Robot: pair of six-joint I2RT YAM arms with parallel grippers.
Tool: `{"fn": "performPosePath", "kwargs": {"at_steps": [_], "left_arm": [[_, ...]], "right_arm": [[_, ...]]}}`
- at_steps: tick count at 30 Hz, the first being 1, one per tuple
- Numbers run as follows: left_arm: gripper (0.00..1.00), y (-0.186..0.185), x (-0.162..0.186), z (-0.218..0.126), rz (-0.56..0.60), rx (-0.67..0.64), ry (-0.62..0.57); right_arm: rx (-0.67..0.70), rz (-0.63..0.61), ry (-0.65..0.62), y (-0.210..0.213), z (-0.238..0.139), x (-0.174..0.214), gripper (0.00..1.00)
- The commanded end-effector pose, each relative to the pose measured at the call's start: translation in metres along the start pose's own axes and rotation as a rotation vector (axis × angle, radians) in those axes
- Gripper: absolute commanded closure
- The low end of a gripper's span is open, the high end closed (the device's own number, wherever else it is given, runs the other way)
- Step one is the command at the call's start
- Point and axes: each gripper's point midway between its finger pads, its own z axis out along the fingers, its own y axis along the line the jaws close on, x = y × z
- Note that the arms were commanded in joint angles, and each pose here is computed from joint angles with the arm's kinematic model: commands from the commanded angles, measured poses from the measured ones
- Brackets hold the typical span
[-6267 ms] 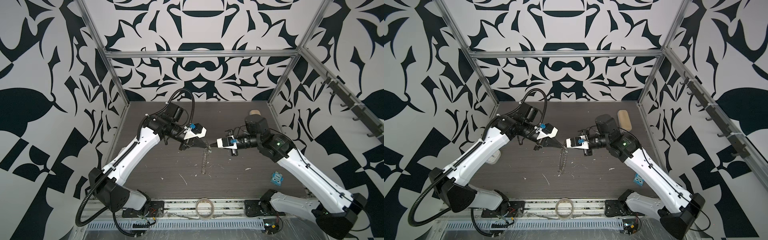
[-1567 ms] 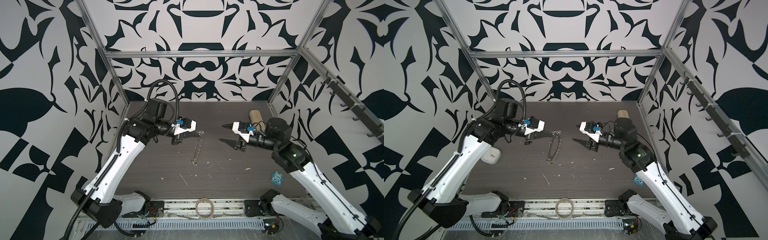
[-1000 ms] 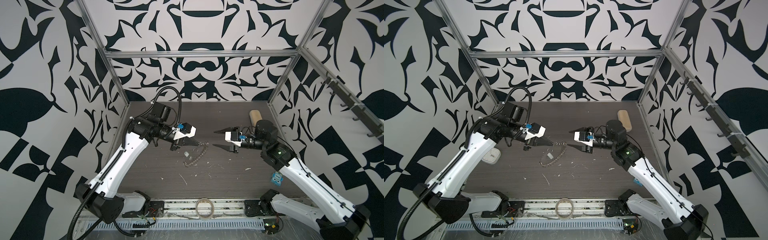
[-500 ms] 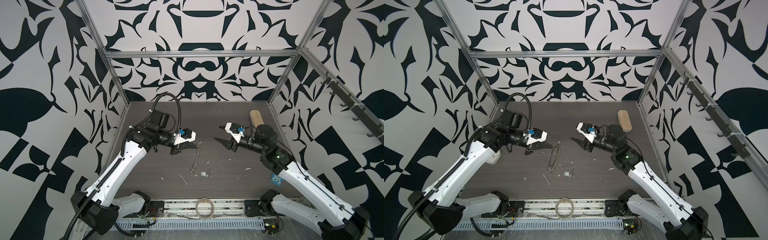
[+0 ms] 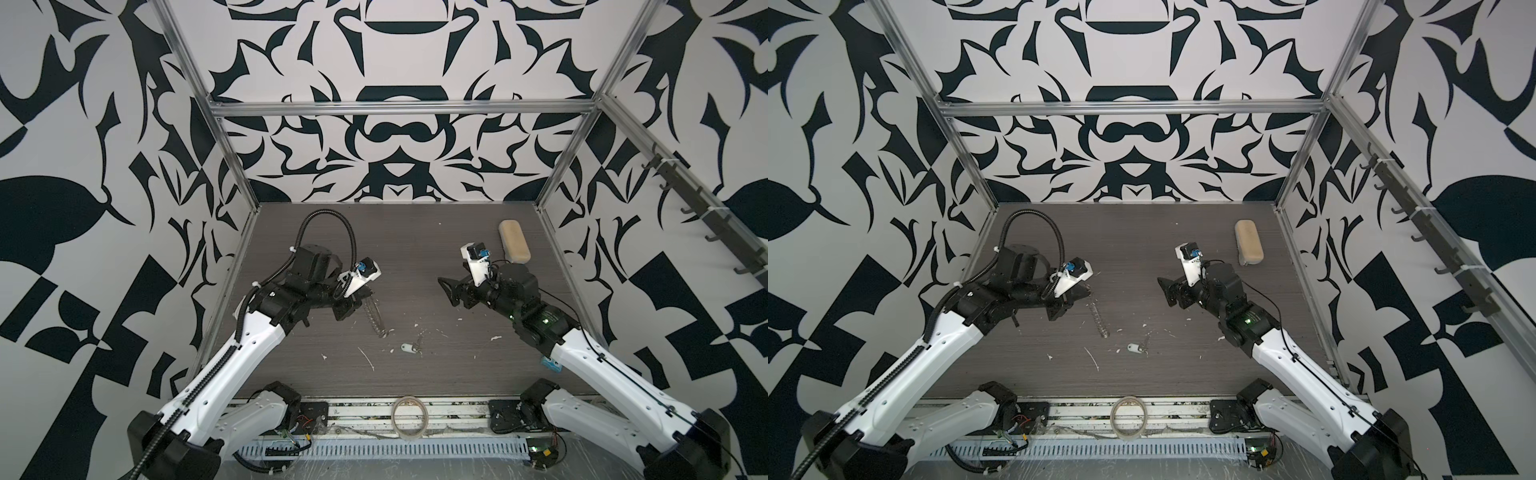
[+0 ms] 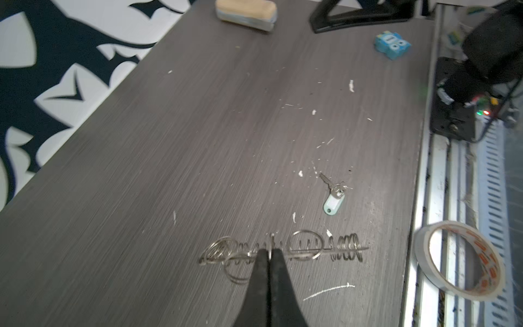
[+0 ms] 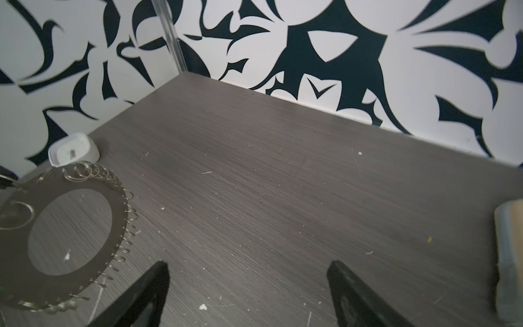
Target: Remove the keys from the keyring
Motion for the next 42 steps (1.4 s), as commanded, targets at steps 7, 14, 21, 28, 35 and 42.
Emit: {"fn": "performPosePath", "kwargs": {"at_steps": [7,14,21,28,35,42], "left_arm": [[1.00,0.005,0.033,-0.005,-0.432,-0.176,0.168],[1.00,0.001,0.052,0.017,-0.523,-0.203,0.293],[1.00,0.038,0.067,0.088,-0.456,-0.237,0.494],[1.00,0.079,0.085,0.150,-0.521,-0.202,0.543],[0.60,0.089,0.083,0.160,-0.549,-0.205,0.511],[0.01,0.120,0.031,0.097,-0.524,-0.345,0.251]], "right_arm": [[0.053,0.094,-0.032,-0.008,-0.005,-0.009,0.01],[0.100,0.066,-0.002,-0.015,-0.014,-0.005,0.01],[0.133,0.055,0.046,-0.021,-0.013,0.005,0.01],[0.184,0.053,0.069,-0.030,-0.009,0.009,0.01],[0.198,0.049,0.075,-0.033,-0.005,0.008,0.01],[0.377,0.039,0.048,-0.065,-0.016,0.006,0.01]]}}
